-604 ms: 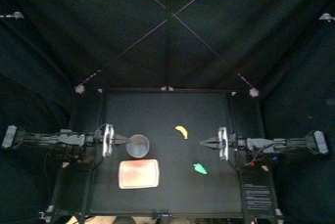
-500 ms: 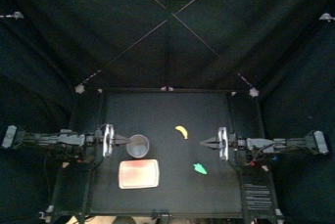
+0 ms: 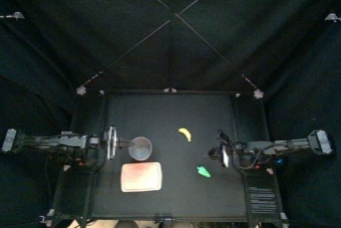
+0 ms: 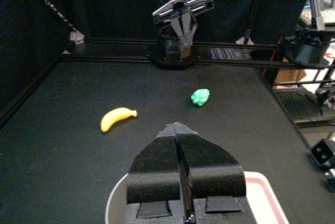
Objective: Pick the green grapes then place it in the grey bowl
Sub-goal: Pick the green grapes
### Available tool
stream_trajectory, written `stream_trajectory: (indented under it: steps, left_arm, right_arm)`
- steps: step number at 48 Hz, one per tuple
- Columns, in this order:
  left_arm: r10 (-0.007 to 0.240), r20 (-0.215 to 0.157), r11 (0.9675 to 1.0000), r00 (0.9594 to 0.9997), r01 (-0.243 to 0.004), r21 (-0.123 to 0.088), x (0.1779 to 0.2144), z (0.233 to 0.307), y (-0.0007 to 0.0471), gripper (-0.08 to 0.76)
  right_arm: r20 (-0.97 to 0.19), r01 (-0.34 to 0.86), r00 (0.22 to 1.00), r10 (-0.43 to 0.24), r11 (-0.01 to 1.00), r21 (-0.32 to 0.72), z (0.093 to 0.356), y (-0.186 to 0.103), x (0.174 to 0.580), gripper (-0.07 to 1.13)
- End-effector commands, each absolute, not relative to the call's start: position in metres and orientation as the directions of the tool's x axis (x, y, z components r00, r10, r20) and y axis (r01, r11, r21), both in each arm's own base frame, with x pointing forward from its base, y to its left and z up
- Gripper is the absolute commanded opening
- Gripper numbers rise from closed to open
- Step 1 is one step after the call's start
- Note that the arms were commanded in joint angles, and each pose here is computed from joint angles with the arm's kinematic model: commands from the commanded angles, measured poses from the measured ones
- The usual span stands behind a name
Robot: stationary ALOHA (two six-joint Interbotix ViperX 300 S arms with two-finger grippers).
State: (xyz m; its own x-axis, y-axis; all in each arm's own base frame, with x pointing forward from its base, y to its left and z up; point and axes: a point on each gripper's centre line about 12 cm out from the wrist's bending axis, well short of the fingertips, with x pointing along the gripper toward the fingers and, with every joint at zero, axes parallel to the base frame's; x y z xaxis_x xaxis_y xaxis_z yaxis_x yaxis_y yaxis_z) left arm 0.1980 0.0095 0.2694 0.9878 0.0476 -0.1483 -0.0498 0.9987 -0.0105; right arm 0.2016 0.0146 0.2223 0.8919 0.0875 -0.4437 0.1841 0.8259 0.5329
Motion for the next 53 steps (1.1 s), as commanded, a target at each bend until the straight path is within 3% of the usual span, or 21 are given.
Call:
stream_trajectory:
  steps: [1,13,19,28,37,53]
  left_arm:
    - [0.055,-0.129,0.9983,0.9902,-0.057,-0.009,0.2,0.2779,0.0111,0.153]
    - [0.08,-0.129,0.9966,0.9885,-0.082,-0.012,0.1996,0.2779,0.016,0.153]
    - [0.087,-0.127,0.9959,0.988,-0.09,-0.014,0.1995,0.278,0.0176,0.153]
    - [0.101,-0.13,0.9943,0.9863,-0.105,-0.02,0.1988,0.2754,0.0203,0.153]
    - [0.109,-0.124,0.9931,0.9863,-0.113,-0.032,0.1984,0.2743,0.0216,0.153]
    - [0.111,-0.122,0.9925,0.9863,-0.116,-0.038,0.1983,0.274,0.022,0.153]
  right_arm:
    - [-0.476,0.207,0.871,0.122,0.788,0.58,0.223,0.021,0.205,0.23]
    - [-0.569,0.3,0.802,0.183,0.701,0.647,0.196,0.037,0.204,0.79]
    - [-0.613,0.348,0.758,0.222,0.658,0.668,0.184,0.049,0.205,0.99]
    - [-0.667,0.389,0.701,0.253,0.647,0.655,0.168,0.064,0.209,0.99]
    - [-0.744,0.425,0.632,0.216,0.706,0.566,0.145,0.062,0.215,0.99]
    - [-0.803,0.439,0.58,0.138,0.778,0.451,0.122,0.05,0.239,0.99]
